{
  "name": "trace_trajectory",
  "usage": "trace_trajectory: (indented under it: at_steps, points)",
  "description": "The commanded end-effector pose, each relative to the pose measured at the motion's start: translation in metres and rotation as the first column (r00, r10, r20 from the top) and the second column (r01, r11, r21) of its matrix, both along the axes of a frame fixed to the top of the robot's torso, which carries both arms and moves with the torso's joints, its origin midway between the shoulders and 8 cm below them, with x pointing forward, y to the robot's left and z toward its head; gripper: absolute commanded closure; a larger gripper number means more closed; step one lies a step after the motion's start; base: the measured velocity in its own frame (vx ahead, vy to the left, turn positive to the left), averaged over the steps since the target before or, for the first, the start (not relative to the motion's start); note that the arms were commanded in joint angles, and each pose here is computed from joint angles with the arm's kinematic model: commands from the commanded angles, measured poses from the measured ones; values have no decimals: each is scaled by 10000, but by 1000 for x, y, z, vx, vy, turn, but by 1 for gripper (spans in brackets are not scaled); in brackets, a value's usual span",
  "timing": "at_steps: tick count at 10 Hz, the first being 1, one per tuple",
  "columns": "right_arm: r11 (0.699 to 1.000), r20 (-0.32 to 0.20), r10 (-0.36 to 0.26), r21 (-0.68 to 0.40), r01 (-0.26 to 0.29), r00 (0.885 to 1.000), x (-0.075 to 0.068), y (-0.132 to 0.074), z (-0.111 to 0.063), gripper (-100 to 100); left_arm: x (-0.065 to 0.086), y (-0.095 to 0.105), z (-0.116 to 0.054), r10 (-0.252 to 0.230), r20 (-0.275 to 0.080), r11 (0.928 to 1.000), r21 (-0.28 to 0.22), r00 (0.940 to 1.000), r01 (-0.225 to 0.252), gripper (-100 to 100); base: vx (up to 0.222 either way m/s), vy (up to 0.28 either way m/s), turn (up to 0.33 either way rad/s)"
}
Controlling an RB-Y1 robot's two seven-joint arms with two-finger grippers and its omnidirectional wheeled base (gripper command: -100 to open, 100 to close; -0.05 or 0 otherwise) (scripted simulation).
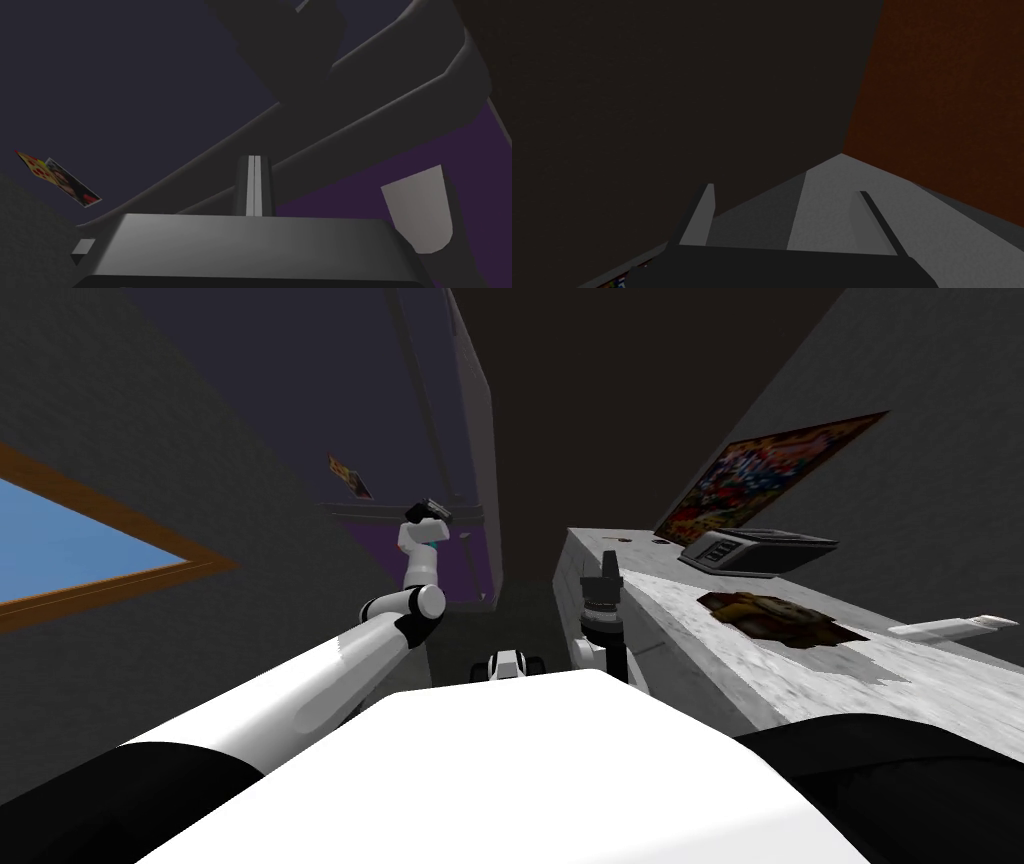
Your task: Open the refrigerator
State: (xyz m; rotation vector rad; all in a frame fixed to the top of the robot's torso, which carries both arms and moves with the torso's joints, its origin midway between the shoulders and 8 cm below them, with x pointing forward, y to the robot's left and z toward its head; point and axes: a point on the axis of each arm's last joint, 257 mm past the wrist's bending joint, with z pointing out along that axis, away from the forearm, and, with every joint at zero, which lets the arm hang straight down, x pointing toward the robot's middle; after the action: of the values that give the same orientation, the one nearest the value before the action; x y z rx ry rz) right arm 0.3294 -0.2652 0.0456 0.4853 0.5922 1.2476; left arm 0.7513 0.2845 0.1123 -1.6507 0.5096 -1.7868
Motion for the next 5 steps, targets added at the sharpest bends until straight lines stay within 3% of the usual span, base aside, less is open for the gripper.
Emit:
trace_trajectory:
  at_steps: [1,2,4,5]
  points:
    - [10000,1,1,-1,-1,10000,0,0,0,0,4,-36,2,-600,9,9982,2,9982,600,100,-282,382,-124]
    - [10000,0,0,-2,0,10000,0,0,0,0,4,-36,2,-600,9,9982,2,9982,600,100,-189,269,-46]
    - [10000,1,0,0,0,10000,0,0,0,0,6,-71,4,-1160,12,9932,7,9932,1160,100,-263,330,-83]
    - [10000,1,0,-1,0,10000,0,0,0,0,6,-71,4,-1160,12,9932,7,9932,1160,100,-236,313,-57]
